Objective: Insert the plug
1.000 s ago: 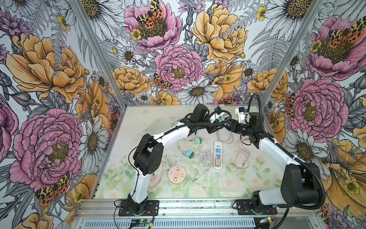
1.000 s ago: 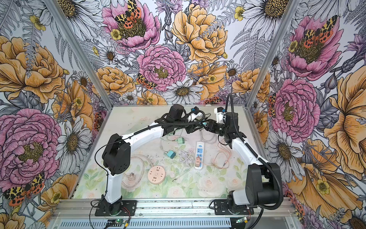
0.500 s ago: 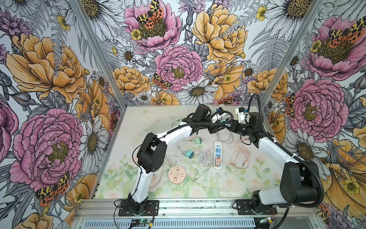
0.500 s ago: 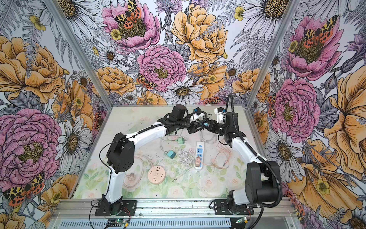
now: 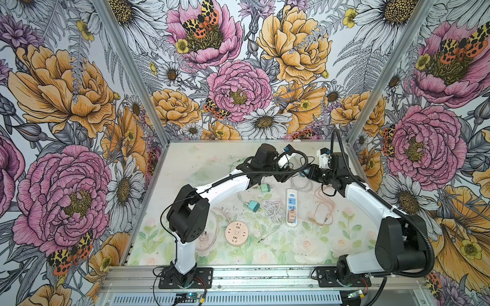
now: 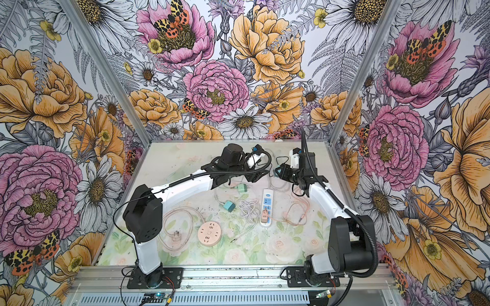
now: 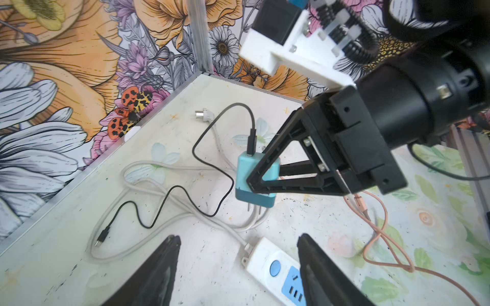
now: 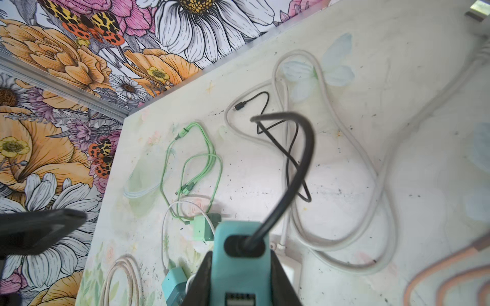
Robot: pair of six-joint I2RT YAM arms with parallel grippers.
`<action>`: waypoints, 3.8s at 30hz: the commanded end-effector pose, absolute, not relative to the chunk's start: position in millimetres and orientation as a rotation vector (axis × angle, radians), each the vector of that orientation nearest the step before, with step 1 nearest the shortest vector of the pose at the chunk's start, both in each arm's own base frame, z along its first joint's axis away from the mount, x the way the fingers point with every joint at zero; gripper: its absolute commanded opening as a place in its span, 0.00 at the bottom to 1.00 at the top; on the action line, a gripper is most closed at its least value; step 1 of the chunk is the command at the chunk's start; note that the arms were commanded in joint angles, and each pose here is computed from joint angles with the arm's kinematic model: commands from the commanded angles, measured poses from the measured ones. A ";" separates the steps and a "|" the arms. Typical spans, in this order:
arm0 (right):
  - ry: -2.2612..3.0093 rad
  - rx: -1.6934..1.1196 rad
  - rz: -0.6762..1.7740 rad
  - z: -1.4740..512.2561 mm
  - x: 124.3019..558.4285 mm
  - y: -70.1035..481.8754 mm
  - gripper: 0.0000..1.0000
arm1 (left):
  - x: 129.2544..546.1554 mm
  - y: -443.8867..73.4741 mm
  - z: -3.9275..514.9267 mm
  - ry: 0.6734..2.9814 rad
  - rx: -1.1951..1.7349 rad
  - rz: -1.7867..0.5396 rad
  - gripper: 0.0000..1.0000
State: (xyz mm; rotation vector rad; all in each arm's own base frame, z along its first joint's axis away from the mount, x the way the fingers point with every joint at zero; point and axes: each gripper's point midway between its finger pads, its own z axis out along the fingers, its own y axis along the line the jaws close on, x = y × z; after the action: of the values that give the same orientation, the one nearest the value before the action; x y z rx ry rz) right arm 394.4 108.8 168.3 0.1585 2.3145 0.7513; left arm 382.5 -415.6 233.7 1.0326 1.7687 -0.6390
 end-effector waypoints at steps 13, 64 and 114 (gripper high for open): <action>2.344 0.056 0.329 161.6 375.4 128.1 0.00 | 387.6 -304.5 200.4 2.051 0.590 -0.399 0.71; 2.350 0.162 0.296 80.0 319.2 148.2 0.00 | 395.6 -229.1 187.5 2.020 0.263 -0.648 0.70; 2.437 0.089 0.352 54.8 300.7 161.6 0.00 | 400.9 -232.7 174.2 2.058 0.241 -0.658 0.70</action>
State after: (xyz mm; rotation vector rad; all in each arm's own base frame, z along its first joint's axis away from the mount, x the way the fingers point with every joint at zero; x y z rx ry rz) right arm 313.9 157.3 71.5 0.1594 2.3481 0.3573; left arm 396.9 -230.9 168.1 0.2483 2.0833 -0.6350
